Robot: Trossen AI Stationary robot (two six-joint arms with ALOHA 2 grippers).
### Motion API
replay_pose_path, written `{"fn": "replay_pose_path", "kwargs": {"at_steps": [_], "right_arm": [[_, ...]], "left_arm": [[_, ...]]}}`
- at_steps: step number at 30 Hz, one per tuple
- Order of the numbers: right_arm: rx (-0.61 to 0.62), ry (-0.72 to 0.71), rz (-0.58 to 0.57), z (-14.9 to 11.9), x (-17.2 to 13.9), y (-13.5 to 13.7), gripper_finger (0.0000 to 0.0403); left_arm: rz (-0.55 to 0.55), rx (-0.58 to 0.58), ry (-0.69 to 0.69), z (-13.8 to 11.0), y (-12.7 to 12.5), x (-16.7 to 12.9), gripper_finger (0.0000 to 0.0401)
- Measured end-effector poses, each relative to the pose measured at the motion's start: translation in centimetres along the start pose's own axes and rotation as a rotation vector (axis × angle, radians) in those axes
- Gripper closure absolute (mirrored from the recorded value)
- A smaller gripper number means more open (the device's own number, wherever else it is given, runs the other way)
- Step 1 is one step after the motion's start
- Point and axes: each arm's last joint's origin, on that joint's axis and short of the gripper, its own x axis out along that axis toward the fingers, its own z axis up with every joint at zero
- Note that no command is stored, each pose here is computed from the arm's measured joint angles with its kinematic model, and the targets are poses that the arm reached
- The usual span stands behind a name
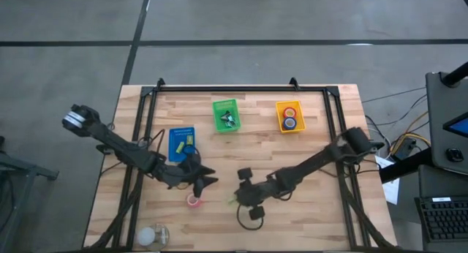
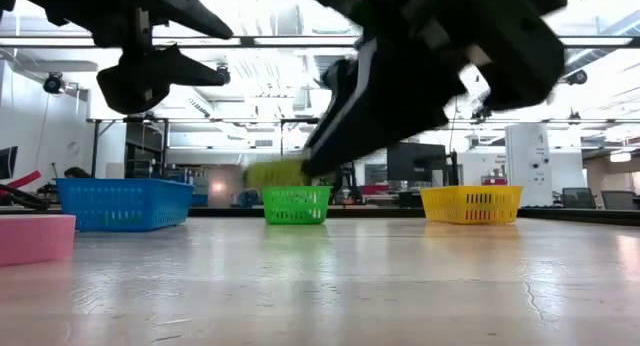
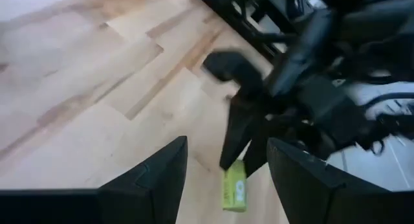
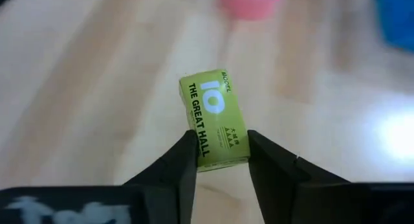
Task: Pick and place Stapler, Stapler remover, tape
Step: Put the green staple pin box into the blue bin
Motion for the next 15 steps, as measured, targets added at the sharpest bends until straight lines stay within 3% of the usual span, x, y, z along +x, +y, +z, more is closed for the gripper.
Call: {"fn": "replay_pose_path", "kwargs": {"at_steps": [7,15], "right_arm": [[-0.024,-0.066,-0.262,2.2,-4.8,-1.7,0.0293],[0.017,-0.123,-0.328,3.3,-6.7,-3.1,0.0288]], "left_arm": [[-0.024,-0.012,-0.072,-0.1,-0.4,0.8,0.0185],[-0.030,-0.035,-0.164,-0.6,-0.6,2.3,0.0185]]}}
